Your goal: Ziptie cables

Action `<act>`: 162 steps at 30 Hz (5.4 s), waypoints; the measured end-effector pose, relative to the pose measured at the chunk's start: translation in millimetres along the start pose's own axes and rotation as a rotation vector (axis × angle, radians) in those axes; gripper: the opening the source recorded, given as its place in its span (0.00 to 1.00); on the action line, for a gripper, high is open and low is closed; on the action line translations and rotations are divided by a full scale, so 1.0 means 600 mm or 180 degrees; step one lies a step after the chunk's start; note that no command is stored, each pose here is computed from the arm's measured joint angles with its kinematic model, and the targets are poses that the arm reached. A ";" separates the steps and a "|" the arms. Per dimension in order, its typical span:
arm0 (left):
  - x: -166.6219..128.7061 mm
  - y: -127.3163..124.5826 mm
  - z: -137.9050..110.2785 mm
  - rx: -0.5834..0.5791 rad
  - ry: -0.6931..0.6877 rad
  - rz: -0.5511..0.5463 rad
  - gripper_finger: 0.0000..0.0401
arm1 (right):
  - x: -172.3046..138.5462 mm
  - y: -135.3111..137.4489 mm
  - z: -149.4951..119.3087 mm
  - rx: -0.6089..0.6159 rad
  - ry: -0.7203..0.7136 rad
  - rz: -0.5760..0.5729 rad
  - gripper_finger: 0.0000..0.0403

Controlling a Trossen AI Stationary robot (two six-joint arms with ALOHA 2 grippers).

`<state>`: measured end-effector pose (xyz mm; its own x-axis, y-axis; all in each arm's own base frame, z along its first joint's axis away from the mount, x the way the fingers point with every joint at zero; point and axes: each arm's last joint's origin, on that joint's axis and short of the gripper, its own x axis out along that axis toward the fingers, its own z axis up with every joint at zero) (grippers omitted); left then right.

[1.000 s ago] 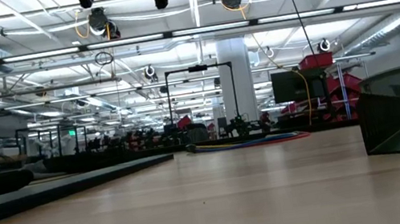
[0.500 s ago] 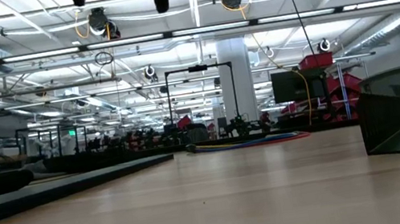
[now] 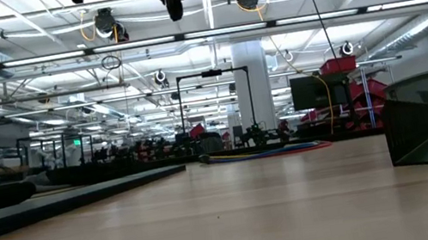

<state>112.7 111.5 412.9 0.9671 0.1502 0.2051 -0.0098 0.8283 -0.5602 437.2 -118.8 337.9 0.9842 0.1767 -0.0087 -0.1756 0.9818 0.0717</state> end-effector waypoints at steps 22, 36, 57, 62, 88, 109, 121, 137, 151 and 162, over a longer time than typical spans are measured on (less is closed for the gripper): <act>-0.040 -0.025 0.023 0.0386 -0.0453 0.0093 0.00 | 0.000 -0.001 -0.008 0.0163 0.0156 -0.0028 0.00; -0.068 -0.045 0.029 0.0639 -0.0672 0.0209 0.00 | 0.000 0.001 -0.013 0.0269 0.0247 -0.0032 0.00; -0.057 -0.024 0.031 0.0444 -0.0555 0.0261 0.00 | 0.001 -0.002 -0.003 0.0341 0.0014 -0.0184 0.00; -0.054 -0.020 0.033 0.0439 -0.0552 0.0267 0.00 | 0.000 -0.004 -0.002 0.0390 -0.0012 -0.0245 0.03; -0.015 -0.002 0.019 0.0449 -0.0421 0.0212 0.00 | -0.007 -0.020 0.003 0.0900 -0.0144 -0.0487 0.04; -0.023 -0.017 0.022 0.0535 -0.0507 0.0137 0.00 | -0.009 -0.018 -0.030 0.1431 0.0453 -0.0613 0.27; -0.016 -0.006 0.021 0.0534 -0.0468 0.0178 0.00 | -0.006 -0.018 -0.006 0.1411 0.0007 -0.0503 0.40; -0.018 -0.009 0.029 0.1250 -0.0696 0.0346 0.00 | -0.008 -0.015 -0.015 0.1553 0.0258 -0.0178 0.46; -0.017 0.002 0.011 0.1009 -0.0230 0.0315 0.00 | -0.030 -0.051 0.015 0.1355 -0.0244 -0.0438 0.46; -0.034 -0.014 0.027 0.1767 -0.0920 0.1004 0.00 | -0.032 -0.042 0.012 0.1800 -0.0032 -0.0202 0.46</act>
<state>89.0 110.4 426.5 0.7912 0.5024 0.3486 -0.4816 0.8633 -0.1511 422.8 -147.6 343.3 0.9931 0.1152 -0.0212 -0.0801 0.8002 0.5944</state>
